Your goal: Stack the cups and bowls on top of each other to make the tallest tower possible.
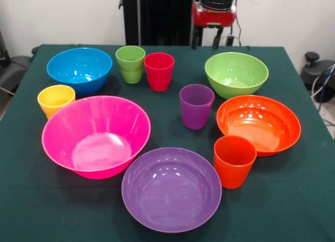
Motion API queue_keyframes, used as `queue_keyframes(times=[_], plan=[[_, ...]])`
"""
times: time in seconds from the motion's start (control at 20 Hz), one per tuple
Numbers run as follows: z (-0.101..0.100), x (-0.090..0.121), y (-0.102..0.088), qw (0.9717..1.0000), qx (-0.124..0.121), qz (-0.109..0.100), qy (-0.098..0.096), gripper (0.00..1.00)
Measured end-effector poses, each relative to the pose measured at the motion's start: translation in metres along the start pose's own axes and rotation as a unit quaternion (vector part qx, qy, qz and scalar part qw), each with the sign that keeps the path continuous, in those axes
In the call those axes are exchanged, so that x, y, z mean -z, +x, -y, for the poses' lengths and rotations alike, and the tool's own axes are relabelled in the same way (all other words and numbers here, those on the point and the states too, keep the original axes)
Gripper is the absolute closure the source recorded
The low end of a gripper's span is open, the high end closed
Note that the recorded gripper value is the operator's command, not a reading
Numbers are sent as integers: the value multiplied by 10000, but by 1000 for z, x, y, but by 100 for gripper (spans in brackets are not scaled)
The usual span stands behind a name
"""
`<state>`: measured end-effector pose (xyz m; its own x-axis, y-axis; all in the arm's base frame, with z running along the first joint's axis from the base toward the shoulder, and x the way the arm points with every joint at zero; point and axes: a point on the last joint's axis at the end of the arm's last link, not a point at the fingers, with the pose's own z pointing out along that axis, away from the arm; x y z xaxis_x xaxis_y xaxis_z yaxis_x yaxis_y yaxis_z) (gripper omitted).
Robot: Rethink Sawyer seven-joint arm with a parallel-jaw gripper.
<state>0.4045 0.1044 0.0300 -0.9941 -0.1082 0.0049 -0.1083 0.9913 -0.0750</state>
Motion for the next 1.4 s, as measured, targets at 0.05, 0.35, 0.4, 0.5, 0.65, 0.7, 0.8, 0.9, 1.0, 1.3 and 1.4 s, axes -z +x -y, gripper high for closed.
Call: queue_keyframes(times=[0.05, 0.35, 0.4, 0.5, 0.65, 0.7, 0.8, 0.9, 1.0, 1.3, 1.4], plan=[[-2, 1, 4, 10000, -37, -27, 3, 0], [-4, -6, 13, 9998, -202, -63, 24, 0], [-3, -9, 15, 9997, -232, -54, 21, 0], [-4, -16, 18, 9997, -258, -18, -6, 0], [-5, -21, 20, 9997, -254, -18, -28, 0], [-5, -21, 20, 9997, -254, -18, -28, 0], [-5, -20, 20, 9997, -257, -10, -27, 0], [-5, -17, 16, 9996, -289, 37, -22, 0], [-6, -12, 10, 9994, -332, 93, -15, 0], [-10, 11, -8, 9985, -491, 229, 27, 0], [-13, 22, -15, 9982, -542, 259, 42, 0]])
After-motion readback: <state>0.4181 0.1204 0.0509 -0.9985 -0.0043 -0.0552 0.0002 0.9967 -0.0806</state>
